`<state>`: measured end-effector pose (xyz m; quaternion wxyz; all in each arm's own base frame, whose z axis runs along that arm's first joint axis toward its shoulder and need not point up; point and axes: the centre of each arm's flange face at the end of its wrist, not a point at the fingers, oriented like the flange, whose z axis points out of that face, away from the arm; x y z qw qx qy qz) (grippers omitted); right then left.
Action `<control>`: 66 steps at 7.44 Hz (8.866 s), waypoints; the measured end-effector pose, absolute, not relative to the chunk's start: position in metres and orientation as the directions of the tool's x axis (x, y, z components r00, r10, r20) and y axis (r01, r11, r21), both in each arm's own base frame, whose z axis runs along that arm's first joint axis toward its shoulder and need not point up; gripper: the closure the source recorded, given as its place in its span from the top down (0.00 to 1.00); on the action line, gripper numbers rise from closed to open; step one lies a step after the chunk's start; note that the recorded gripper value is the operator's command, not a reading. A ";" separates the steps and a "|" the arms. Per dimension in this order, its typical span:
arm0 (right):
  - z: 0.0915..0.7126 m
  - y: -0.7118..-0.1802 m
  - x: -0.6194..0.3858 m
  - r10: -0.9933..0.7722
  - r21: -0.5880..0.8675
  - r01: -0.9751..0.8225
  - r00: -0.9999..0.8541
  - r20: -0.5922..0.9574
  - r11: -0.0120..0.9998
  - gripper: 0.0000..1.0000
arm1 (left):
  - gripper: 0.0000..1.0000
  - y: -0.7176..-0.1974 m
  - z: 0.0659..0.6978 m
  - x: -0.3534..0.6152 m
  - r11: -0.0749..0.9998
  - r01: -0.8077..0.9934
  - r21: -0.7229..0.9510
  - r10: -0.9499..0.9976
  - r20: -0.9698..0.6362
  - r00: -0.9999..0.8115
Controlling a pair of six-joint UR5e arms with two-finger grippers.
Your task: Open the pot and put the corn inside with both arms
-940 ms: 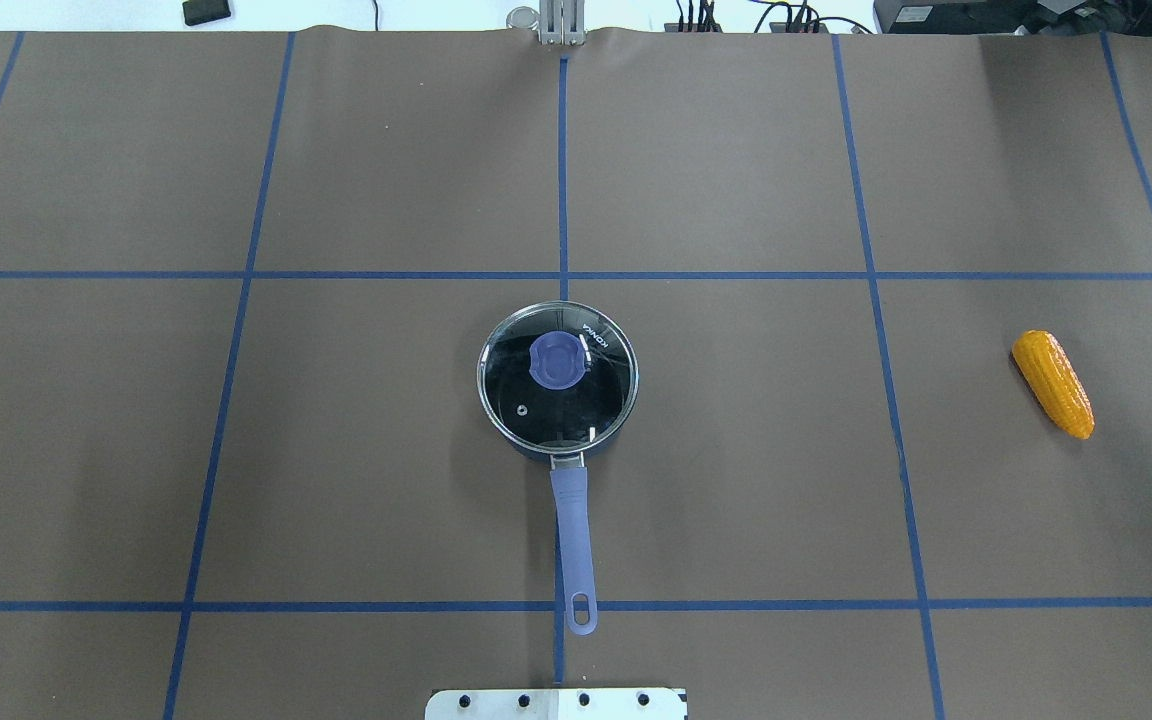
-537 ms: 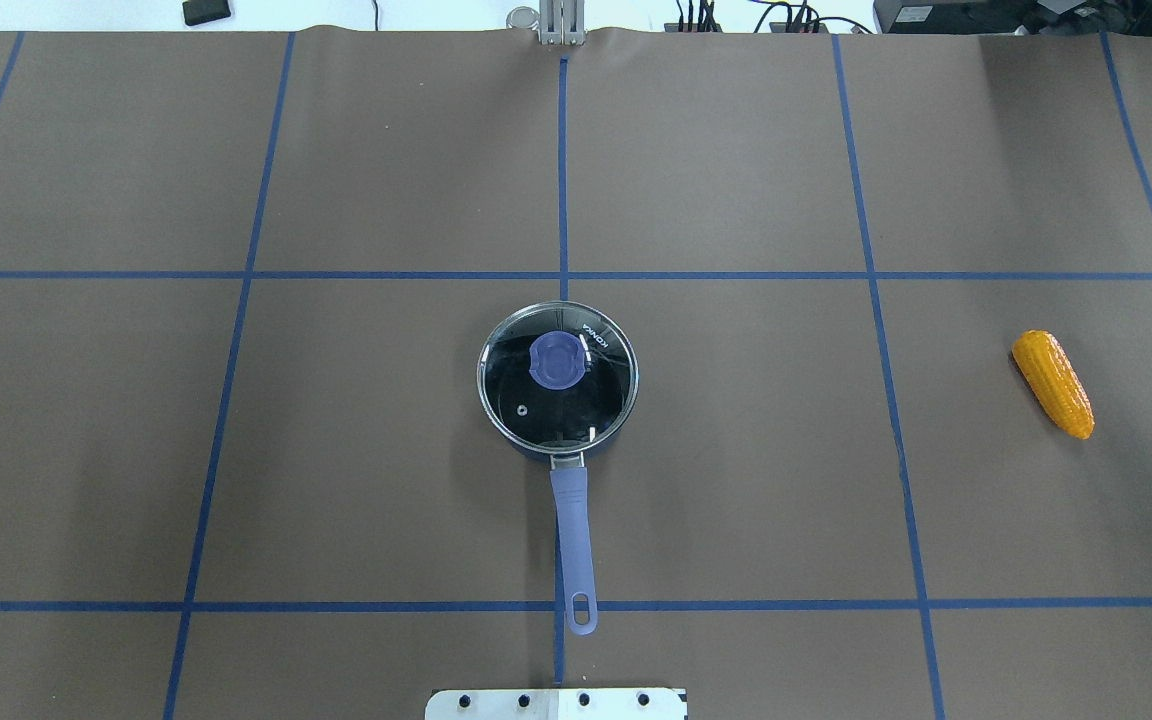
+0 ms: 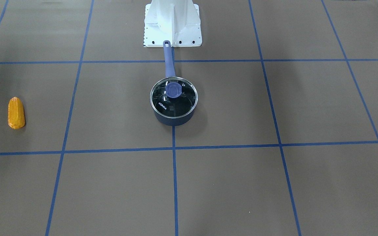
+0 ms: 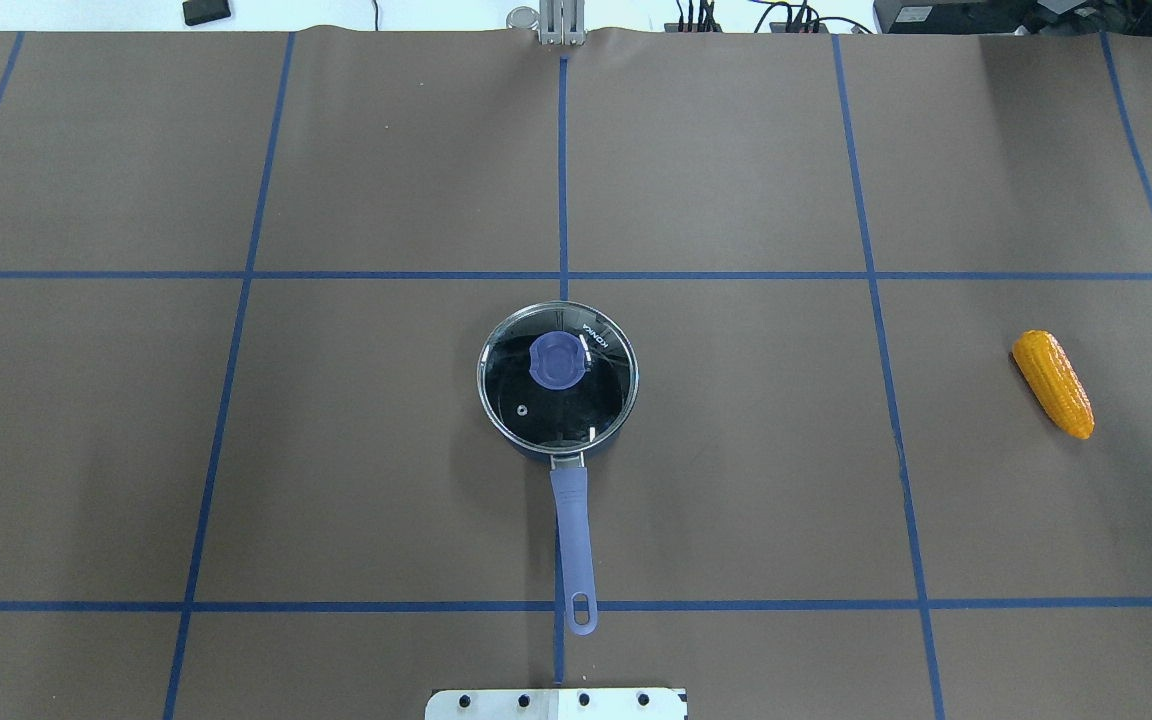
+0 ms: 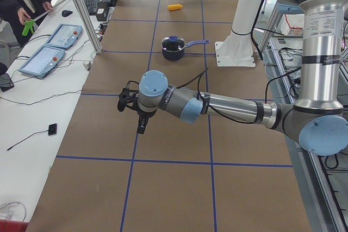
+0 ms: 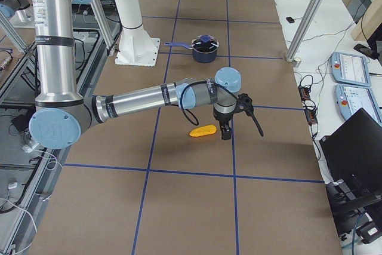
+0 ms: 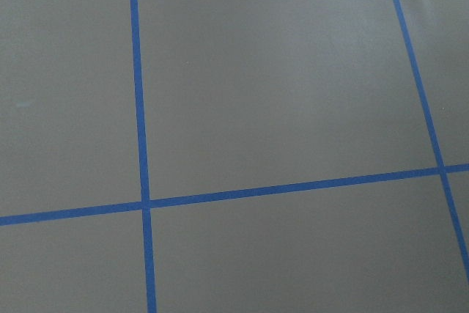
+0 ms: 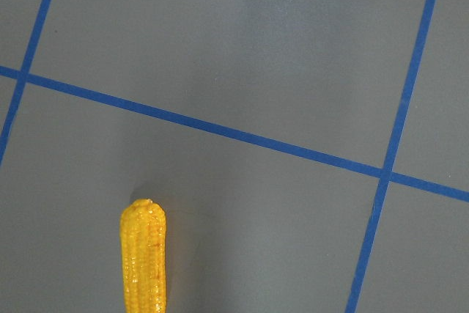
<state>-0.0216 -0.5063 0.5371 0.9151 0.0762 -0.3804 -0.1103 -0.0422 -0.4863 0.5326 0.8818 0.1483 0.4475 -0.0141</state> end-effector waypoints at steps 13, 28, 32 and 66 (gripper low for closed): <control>0.558 -0.500 -0.185 -0.160 0.108 0.118 0.676 0.719 0.987 1.00 | 0.98 -0.368 0.108 0.363 0.945 0.314 -0.091 -0.262 -0.788 0.558; 0.587 -0.475 -0.223 -0.198 0.079 0.197 0.717 0.668 0.977 1.00 | 0.97 -0.454 0.095 0.567 0.980 0.196 0.021 -0.124 -0.709 0.694; 0.588 -0.476 -0.223 -0.199 0.079 0.198 0.717 0.668 0.977 1.00 | 0.93 -0.436 0.098 0.581 0.993 0.119 0.003 -0.082 -0.713 0.697; 0.236 -0.502 -0.364 0.186 -0.113 -0.156 0.606 0.773 0.981 0.00 | 0.44 -0.458 0.449 0.265 0.924 -0.185 0.333 0.359 -0.596 0.719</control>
